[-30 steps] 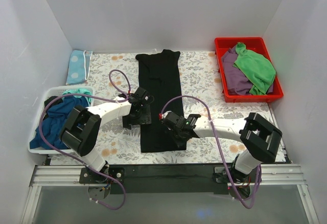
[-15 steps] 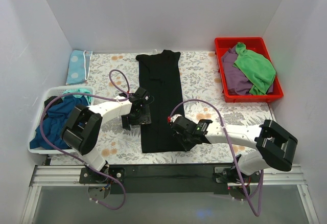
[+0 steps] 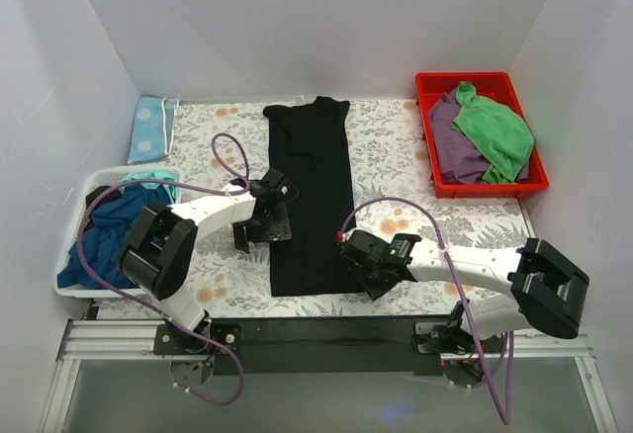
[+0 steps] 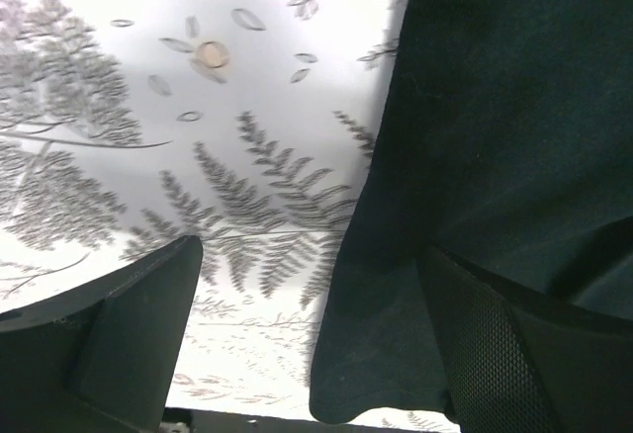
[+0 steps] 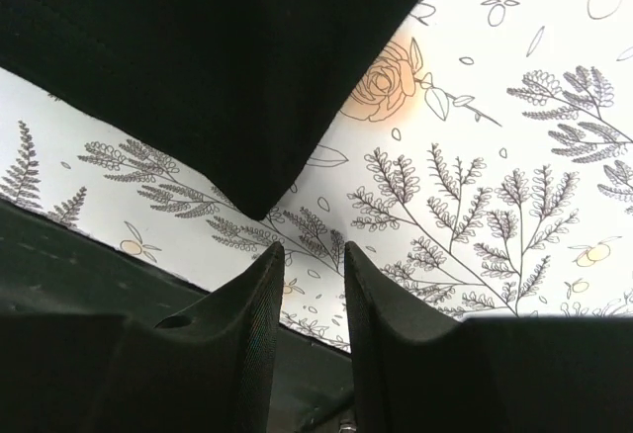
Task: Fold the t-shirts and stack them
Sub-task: Grab the bottom of the folded rectangular tshirt with both arms
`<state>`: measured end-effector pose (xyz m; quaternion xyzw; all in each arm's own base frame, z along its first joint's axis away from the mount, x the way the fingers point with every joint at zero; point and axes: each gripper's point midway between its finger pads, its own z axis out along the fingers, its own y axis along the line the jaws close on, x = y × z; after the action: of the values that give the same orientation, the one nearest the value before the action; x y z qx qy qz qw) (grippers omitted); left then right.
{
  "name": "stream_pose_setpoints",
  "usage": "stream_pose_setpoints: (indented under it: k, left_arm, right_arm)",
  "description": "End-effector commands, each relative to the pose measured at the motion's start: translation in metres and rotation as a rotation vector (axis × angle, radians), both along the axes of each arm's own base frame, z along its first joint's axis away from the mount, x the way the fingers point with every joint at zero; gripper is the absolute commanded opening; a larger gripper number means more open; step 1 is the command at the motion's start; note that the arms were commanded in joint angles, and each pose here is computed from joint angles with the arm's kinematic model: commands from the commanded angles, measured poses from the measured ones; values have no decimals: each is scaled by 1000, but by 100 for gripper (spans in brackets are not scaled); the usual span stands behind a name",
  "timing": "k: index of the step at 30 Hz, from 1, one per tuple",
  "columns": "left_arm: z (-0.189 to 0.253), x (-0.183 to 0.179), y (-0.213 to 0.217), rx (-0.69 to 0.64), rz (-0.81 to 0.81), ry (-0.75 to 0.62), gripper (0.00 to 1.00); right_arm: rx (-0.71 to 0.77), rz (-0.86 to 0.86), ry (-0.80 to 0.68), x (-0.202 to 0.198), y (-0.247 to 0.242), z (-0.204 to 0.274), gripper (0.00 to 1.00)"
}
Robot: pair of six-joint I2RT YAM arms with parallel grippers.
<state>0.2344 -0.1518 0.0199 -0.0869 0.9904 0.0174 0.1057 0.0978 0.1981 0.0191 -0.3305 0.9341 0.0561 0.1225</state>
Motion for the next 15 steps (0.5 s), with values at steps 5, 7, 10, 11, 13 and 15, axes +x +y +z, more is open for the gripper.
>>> stream_pose_setpoints:
  k: [5, 7, 10, 11, 13, 15]
  left_arm:
    - [77, 10, -3, -102, 21, -190, 89]
    - [86, 3, -4, -145, 31, -205, 89]
    - [76, -19, -7, -204, 43, -154, 89]
    - [72, -25, -10, -233, 43, -130, 89]
    - [62, -40, -7, -247, 41, -90, 89]
    - [56, -54, -10, -277, 24, -43, 87]
  right_arm:
    - [84, -33, -85, 20, 25, 42, 37]
    - [109, -38, -114, 27, 34, 53, 38]
    - [118, -27, -124, 33, 43, 56, 41]
    - [117, -22, -118, 33, 47, 54, 44]
    - [133, -18, -123, 37, 54, 55, 47]
    - [149, -19, -119, 39, 60, 56, 49]
